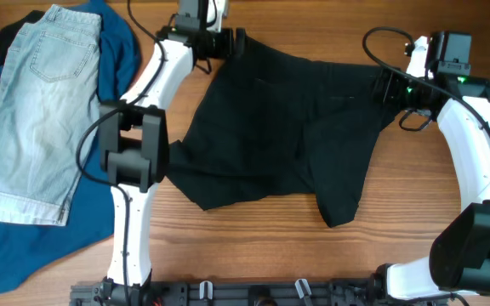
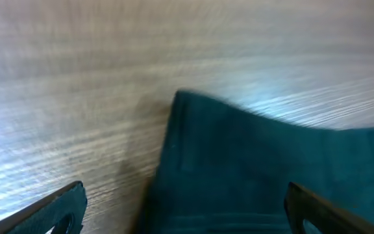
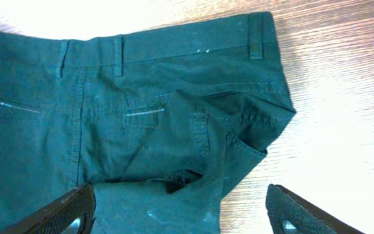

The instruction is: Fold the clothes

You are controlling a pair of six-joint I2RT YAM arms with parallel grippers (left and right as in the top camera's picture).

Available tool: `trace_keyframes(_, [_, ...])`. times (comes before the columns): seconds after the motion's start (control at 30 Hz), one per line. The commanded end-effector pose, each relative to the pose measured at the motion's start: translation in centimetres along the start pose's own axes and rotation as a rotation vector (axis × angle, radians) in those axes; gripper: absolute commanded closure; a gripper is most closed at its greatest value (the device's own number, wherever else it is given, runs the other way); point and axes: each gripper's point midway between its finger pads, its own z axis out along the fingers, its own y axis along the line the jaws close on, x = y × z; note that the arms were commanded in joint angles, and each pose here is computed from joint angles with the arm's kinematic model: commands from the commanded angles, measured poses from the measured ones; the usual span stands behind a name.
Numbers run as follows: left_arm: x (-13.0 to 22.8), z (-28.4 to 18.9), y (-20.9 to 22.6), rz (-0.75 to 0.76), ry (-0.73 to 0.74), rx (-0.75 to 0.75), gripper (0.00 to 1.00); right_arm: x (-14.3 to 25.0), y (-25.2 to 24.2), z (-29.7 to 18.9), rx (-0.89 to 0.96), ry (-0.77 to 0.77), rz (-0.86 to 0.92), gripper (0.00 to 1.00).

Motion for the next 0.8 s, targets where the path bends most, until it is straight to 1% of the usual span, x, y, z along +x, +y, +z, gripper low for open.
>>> trace_keyframes(0.0, [1.9,2.5,0.7,0.086,0.039,-0.033,0.03,-0.7,-0.2,-0.2,0.024,-0.019,0.008,0.25])
trace_keyframes(0.07, [2.6,3.4,0.6,0.149,0.052,-0.073,0.03,-0.7,-0.2,-0.2,0.025,-0.018,0.007,0.24])
trace_keyframes(0.13, [2.9,3.9,0.7,0.198,0.049,-0.158,0.03,-0.7,-0.4,-0.2,0.033,-0.019,0.008,0.24])
trace_keyframes(0.17, [2.9,4.0,0.6,0.207,0.045,-0.181,0.05,-0.7,-0.4,-0.2,0.036,-0.02,0.008,0.24])
trace_keyframes(0.2, [2.9,4.1,0.2,0.217,0.043,-0.195,0.16,-0.7,-0.4,-0.2,0.036,-0.021,0.008,0.24])
trace_keyframes(0.23, [3.1,4.3,-0.4,0.225,0.044,-0.19,0.32,-0.7,-0.5,-0.2,0.039,-0.021,0.008,0.24])
trace_keyframes(0.3, [3.3,4.5,-1.0,0.235,0.046,-0.188,0.85,-0.7,-0.6,-0.2,0.049,-0.022,0.009,0.24])
trace_keyframes(0.33, [3.4,4.5,-1.1,0.235,0.051,-0.191,0.96,-0.7,-0.7,-0.2,0.054,-0.022,0.01,0.25])
trace_keyframes(0.4, [3.3,3.8,-0.9,0.224,0.055,-0.203,0.96,-0.8,-0.7,-0.2,0.053,-0.025,0.017,0.25])
trace_keyframes(0.47, [1.6,1.7,0.4,0.144,0.017,-0.274,0.96,-1.0,-0.4,-0.2,0.037,-0.033,0.036,0.27])
trace_keyframes(0.5, [-0.2,-0.9,0.9,0.099,-0.019,-0.289,0.96,-1.1,0.1,-0.2,0.012,-0.035,0.032,0.29])
trace_keyframes(0.6, [-3.1,-6.4,1.4,0.038,-0.077,-0.306,0.96,-1.5,1.1,-0.1,-0.003,-0.054,0.033,0.29])
trace_keyframes(0.63, [-4.1,-8.7,1.4,0.026,-0.099,-0.31,0.96,-1.8,1.8,0.0,-0.014,-0.07,0.019,0.31])
trace_keyframes(0.7, [-5.1,-11.2,1.1,0.021,-0.128,-0.313,0.96,-2.1,3.2,0.5,-0.032,-0.082,-0.008,0.32])
trace_keyframes(0.77, [-5.8,-12.7,0.7,0.022,-0.151,-0.311,0.96,-1.6,4.3,1.4,-0.045,-0.061,-0.015,0.32])
